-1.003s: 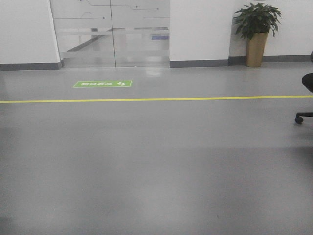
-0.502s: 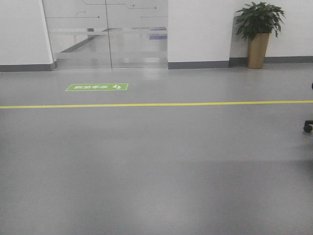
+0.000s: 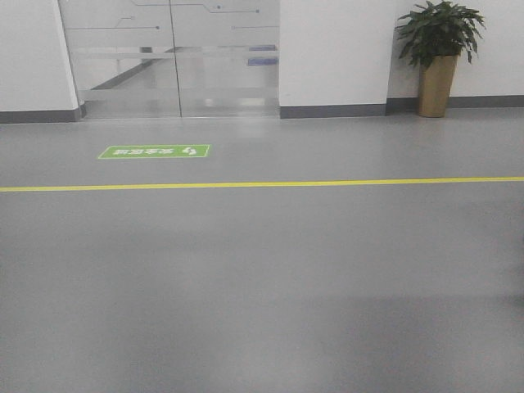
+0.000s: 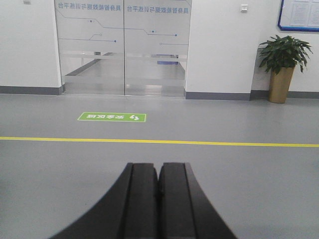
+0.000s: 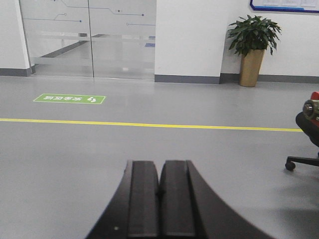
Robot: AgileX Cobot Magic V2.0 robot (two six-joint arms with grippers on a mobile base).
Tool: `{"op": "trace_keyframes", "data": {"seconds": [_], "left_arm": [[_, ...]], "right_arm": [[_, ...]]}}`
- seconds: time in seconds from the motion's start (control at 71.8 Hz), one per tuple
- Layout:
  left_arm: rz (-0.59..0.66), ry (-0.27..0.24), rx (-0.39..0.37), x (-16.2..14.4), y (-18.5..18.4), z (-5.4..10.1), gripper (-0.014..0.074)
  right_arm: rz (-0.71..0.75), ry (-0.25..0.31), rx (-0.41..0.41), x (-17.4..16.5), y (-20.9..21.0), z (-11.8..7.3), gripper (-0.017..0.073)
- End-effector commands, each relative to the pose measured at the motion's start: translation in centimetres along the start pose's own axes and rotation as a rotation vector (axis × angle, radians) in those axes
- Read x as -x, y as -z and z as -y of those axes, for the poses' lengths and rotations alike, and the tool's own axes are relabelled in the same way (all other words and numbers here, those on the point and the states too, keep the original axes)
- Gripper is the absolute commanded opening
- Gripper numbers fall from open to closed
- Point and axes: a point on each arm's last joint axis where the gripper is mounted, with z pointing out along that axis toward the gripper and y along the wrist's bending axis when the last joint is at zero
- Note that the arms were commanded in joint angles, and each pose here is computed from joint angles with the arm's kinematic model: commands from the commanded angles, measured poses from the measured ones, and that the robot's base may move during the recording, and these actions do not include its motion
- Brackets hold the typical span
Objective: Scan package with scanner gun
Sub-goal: 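Turn the base toward the red table with the box and scanner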
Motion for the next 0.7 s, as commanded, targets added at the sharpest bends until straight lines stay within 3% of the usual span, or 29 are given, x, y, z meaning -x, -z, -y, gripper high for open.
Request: {"op": "trace_keyframes", "data": {"seconds": [0.0,0.683], "left_arm": [[0.021,0.0,-0.001,0.21,0.04,0.01,-0.0111],[0.021,0.0,-0.001,0.21,0.04,0.01,-0.0111]], "right_arm": [[0.021,-0.002,0.005,0.18,0.01,-0.03,-0.0168],[0.021,-0.002,0.006,0.18,0.01,-0.03,-0.0168]]}}
